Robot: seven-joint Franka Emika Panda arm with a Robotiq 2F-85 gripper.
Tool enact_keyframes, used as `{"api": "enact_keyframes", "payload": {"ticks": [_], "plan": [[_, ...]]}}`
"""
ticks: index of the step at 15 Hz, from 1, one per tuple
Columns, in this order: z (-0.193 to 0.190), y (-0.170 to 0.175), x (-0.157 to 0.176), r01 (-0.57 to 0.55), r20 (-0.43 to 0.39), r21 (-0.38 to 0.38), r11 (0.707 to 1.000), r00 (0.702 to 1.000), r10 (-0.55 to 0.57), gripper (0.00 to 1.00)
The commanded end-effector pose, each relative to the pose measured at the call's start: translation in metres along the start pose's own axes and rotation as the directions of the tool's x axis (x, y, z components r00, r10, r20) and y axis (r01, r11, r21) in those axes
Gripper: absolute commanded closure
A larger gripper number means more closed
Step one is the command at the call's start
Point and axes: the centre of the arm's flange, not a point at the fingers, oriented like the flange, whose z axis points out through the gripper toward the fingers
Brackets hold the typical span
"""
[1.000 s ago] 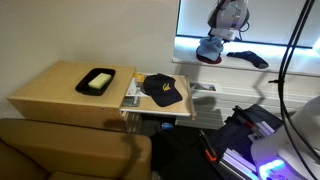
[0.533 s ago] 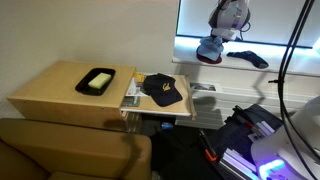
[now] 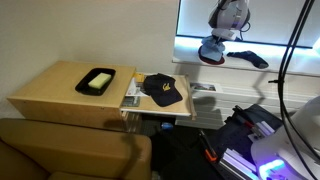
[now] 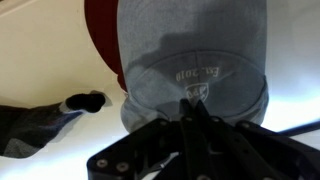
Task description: Put the blue cap on top of the black one in the drawer
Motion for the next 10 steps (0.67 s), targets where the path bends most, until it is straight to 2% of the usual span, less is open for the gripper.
{"api": "enact_keyframes", "payload": {"ticks": [1, 3, 6, 10], "plan": [[-0.008, 0.005, 0.003, -0.021, -0.002, 0.020, 1.000, 1.000, 0.021, 1.00], [-0.014, 0.008, 0.007, -0.051, -0.003, 0.062, 0.997, 0.999, 0.051, 0.99], [-0.023, 0.002, 0.008, -0.079, 0.052, 0.169, 0.982, 0.996, 0.071, 0.99], [-0.031, -0.016, 0.002, -0.043, 0.114, 0.284, 0.958, 0.993, 0.011, 0.99]]}}
